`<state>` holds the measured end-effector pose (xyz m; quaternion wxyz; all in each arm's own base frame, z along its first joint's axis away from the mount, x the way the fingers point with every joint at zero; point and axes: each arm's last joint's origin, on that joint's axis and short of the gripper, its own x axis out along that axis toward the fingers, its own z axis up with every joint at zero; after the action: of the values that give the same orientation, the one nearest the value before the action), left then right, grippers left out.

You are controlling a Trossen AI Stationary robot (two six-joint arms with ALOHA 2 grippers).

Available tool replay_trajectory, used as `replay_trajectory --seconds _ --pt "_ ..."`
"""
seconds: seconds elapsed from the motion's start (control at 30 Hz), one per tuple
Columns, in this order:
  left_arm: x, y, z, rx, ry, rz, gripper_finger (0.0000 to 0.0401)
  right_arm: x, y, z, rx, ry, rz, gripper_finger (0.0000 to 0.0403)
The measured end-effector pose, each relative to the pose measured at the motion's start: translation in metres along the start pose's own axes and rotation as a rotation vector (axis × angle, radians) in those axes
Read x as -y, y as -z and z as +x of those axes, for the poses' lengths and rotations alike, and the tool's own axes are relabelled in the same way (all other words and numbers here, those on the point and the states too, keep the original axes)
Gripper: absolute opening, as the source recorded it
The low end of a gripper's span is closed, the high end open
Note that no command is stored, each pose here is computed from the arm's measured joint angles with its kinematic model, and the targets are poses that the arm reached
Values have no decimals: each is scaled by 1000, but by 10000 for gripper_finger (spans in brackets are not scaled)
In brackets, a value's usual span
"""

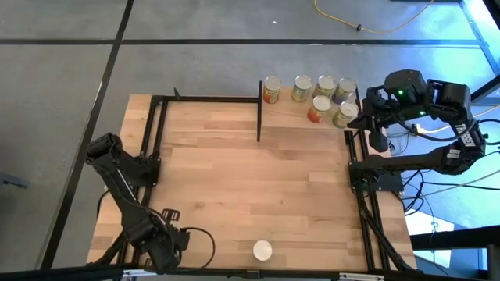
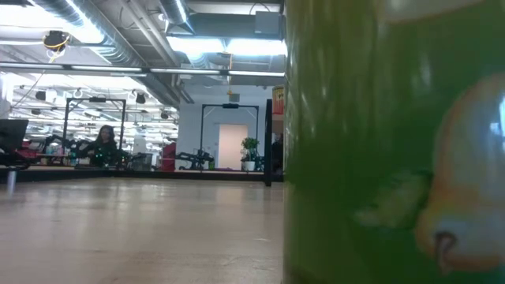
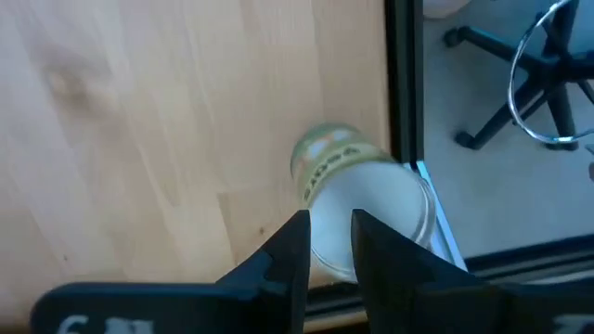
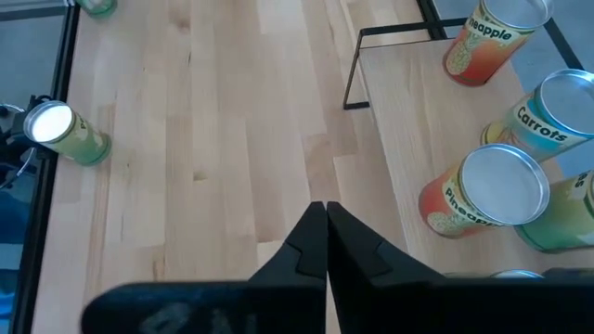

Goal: Pick and place cans onto a shelf
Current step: Put the left canned pears on the shelf

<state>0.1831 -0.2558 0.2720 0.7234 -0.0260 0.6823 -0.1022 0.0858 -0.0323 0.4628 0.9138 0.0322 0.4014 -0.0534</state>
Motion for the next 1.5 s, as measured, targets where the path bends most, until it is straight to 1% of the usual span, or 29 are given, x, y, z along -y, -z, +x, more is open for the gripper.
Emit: replay_trajectory --seconds 0.2,0.33,0.57,0.73,0.9,1.17,1.33,1.5 --pt "-4 4 9 -17 -35 -46 74 0 0 0 0 0 -1 2" --pt "-6 8 16 -43 -45 -42 74 0 0 0 0 0 -1 3" --pt "-1 9 23 -19 -10 -26 74 0 0 0 0 0 -1 4" --pt "0 13 25 -26 -16 -12 74 0 0 0 0 0 -1 4" --pt "0 13 26 -8 -35 -12 74 0 0 0 0 0 0 4" --pt "0 13 26 -6 -36 -12 74 0 0 0 0 0 1 4" --pt "-5 16 34 -30 -52 -15 74 0 0 0 0 0 1 4" --pt "-7 18 40 -43 -42 -16 74 0 0 0 0 0 1 4"
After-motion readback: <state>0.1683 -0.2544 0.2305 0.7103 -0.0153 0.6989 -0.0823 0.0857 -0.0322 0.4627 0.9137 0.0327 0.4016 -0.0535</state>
